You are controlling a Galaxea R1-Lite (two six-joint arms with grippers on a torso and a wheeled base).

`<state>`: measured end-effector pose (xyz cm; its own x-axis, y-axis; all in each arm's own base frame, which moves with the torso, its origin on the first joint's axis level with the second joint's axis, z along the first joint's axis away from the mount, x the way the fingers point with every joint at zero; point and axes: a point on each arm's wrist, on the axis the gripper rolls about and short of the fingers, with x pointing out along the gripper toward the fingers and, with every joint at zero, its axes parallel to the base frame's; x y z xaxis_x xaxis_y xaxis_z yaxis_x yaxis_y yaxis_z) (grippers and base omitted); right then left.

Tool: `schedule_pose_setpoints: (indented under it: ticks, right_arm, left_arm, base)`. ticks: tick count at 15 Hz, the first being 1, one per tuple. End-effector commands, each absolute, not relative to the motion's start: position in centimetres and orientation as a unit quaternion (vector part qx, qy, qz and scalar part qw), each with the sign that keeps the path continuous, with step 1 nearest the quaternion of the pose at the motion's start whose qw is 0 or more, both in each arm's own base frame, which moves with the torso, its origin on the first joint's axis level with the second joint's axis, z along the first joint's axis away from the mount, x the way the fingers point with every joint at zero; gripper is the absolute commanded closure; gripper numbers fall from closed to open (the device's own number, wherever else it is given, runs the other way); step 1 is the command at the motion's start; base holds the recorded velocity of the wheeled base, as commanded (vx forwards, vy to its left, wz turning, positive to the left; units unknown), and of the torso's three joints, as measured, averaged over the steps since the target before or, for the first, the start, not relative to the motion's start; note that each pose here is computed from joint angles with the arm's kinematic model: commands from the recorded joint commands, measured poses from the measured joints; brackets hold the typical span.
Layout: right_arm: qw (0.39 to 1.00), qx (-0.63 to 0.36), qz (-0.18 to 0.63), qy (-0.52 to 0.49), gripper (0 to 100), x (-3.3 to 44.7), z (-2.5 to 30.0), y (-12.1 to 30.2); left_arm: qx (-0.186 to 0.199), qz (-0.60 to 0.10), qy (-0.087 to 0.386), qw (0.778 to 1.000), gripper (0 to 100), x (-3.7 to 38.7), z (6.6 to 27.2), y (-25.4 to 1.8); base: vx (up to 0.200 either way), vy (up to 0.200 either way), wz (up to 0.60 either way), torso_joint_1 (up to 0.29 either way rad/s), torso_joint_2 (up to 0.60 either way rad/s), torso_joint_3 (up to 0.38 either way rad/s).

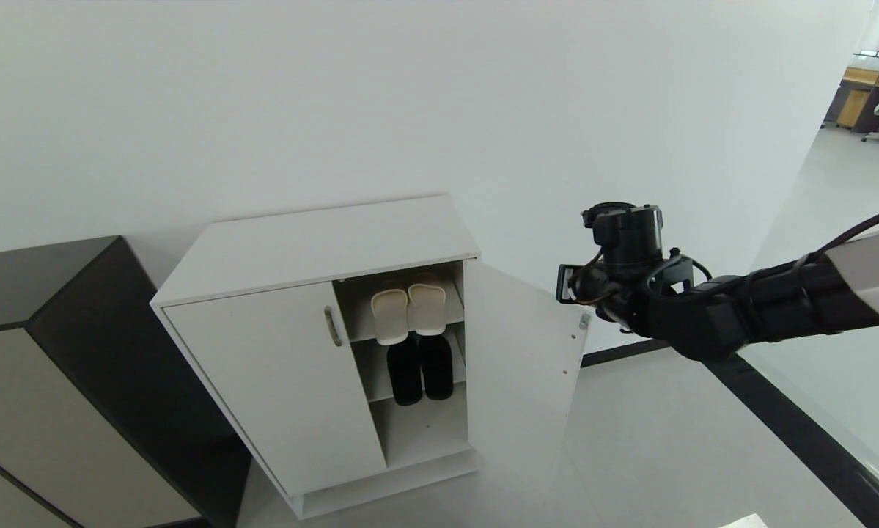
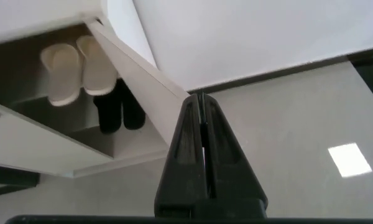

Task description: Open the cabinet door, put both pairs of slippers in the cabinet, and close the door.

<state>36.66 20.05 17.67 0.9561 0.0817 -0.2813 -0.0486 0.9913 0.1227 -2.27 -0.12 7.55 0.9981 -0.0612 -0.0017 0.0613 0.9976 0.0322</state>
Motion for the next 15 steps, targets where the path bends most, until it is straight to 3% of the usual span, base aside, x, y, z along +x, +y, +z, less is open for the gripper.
schedule_pose_setpoints:
  ticks: [1,8,15]
  right_arm:
    - [0.986,0.052,0.022,0.157,100,38.3,15.6,20.1]
    - [0.985,0.048,0.003,0.167,100,40.7,12.9,19.6]
    - [0.984,0.044,0.000,0.174,100,41.0,12.2,19.6]
  left_arm:
    - [0.016,-0.031,0.000,0.999,100,-2.3,7.6,-0.1]
    - [0.015,-0.031,0.000,0.999,100,-2.3,7.6,-0.1]
    - [0.015,-0.031,0.000,0.999,100,-2.3,7.6,-0.1]
  base:
    - [0.000,0.000,0.00,0.000,0.00,0.000]
    - [0.000,0.000,0.00,0.000,0.00,0.000]
    - [0.000,0.000,0.00,0.000,0.00,0.000]
